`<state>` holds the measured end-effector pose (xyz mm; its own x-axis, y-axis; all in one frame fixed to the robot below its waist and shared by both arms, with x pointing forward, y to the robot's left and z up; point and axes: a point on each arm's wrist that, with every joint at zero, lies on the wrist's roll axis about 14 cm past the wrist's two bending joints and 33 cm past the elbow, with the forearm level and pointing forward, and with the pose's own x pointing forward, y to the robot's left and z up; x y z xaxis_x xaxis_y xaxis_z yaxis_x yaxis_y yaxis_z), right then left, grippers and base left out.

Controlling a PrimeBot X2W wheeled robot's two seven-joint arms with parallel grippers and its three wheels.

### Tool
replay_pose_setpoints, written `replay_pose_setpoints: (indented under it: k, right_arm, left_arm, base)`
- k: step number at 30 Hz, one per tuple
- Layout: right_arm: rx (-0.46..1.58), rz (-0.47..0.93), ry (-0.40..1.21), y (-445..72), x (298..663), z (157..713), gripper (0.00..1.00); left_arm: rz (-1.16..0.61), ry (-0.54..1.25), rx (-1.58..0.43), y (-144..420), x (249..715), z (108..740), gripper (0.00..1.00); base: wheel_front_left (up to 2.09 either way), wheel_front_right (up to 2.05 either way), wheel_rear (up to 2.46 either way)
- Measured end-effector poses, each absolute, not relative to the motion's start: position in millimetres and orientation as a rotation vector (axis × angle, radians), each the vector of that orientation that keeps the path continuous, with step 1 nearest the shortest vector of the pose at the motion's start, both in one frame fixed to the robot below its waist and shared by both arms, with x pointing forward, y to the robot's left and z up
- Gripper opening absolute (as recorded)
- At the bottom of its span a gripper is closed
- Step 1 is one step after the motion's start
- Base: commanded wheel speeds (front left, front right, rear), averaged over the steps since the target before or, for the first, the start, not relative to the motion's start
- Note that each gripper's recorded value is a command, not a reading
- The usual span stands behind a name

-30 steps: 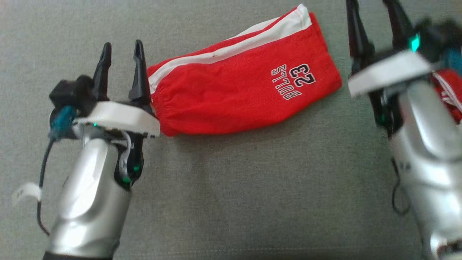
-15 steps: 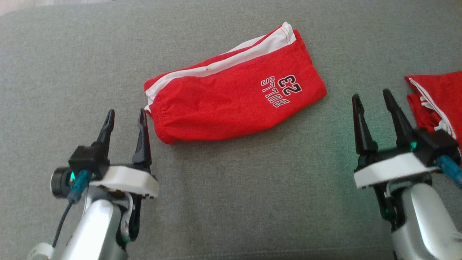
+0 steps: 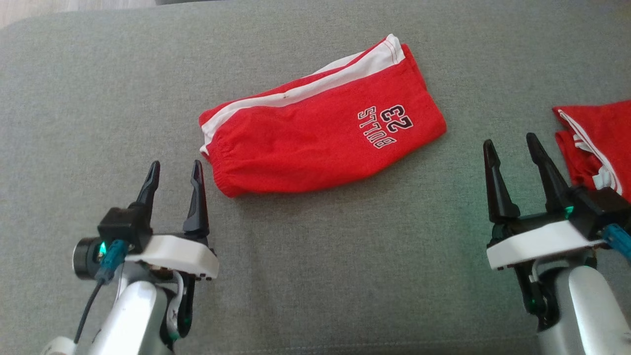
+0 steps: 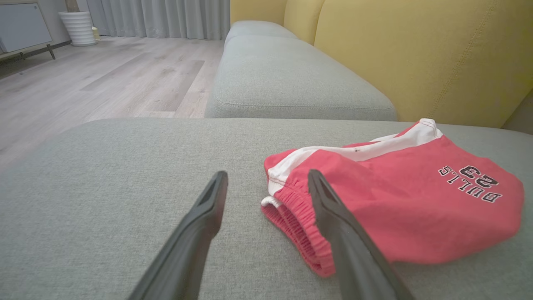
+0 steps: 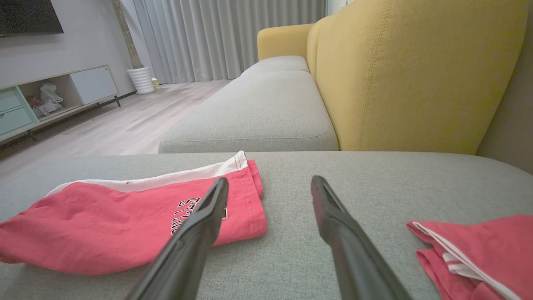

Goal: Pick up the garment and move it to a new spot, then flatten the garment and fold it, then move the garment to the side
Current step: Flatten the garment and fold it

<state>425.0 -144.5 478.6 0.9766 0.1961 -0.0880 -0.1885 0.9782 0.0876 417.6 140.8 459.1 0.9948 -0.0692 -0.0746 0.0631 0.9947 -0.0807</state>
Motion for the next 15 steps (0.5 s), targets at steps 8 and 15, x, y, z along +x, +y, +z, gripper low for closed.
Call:
replay_pose_setpoints:
  k: [8, 15]
  right_arm:
    - [0.072, 0.2, 0.101, -142.6, 427.1, 478.6, 1.0]
    - [0.059, 0.211, 0.186, -140.5, 446.9, 453.9, 1.0]
  left_arm:
    - [-0.071, 0.086, -0.079, 139.2, 417.1, 456.2, 1.0]
    - [-0.06, 0.1, -0.085, 141.4, 424.0, 449.5, 1.0]
  base:
    - [0.0, 0.0, 0.0]
    - [0.0, 0.0, 0.0]
